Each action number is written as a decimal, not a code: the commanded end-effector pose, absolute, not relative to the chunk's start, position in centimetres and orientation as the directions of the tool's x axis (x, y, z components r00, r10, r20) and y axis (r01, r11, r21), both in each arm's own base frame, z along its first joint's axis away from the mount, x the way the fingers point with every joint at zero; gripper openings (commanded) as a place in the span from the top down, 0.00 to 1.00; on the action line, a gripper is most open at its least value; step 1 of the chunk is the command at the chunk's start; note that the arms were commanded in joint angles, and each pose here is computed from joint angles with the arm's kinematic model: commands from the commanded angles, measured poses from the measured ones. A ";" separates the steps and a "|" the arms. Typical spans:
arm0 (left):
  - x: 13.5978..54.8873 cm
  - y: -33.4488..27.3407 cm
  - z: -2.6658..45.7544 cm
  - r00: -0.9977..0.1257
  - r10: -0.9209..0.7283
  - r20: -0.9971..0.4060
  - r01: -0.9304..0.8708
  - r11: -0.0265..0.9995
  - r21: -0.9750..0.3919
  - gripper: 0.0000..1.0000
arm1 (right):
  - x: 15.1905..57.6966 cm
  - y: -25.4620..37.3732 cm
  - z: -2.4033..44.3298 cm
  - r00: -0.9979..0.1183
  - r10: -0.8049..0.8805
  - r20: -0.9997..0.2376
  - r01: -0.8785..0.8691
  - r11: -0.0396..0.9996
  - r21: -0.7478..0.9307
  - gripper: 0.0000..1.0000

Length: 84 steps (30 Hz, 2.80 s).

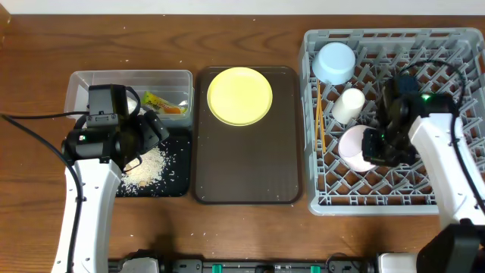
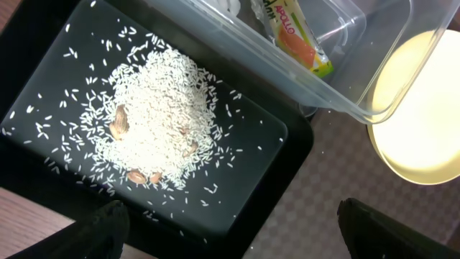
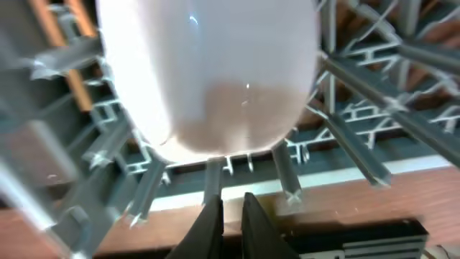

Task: Sort waste into correct bins and load items into the dishwasher rack
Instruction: 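Push the pink item upright into the rack slots with the right gripper, then move the right gripper left toward the yellow plate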

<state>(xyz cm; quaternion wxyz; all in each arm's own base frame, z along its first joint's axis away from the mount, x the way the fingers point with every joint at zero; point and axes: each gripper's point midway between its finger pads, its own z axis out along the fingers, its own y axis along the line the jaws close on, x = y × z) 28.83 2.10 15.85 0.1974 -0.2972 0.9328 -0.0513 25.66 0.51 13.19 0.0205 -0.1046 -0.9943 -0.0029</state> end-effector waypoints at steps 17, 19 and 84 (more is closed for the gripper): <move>29.1 2.3 16.3 -0.741 -0.573 -0.350 -0.533 0.819 -0.212 0.04 | 32.7 19.2 23.2 -0.929 -0.058 -0.366 -0.299 0.701 0.647 0.01; 29.1 2.3 16.3 -0.741 -0.573 -0.350 -0.533 0.819 -0.212 0.04 | 32.6 21.1 22.7 -0.910 -0.097 -0.404 -0.357 0.678 0.642 0.01; 29.1 2.3 16.3 -0.741 -0.573 -0.350 -0.533 0.819 -0.212 0.04 | 47.4 22.6 12.8 -0.769 -0.223 -0.599 -0.228 0.971 -0.068 0.62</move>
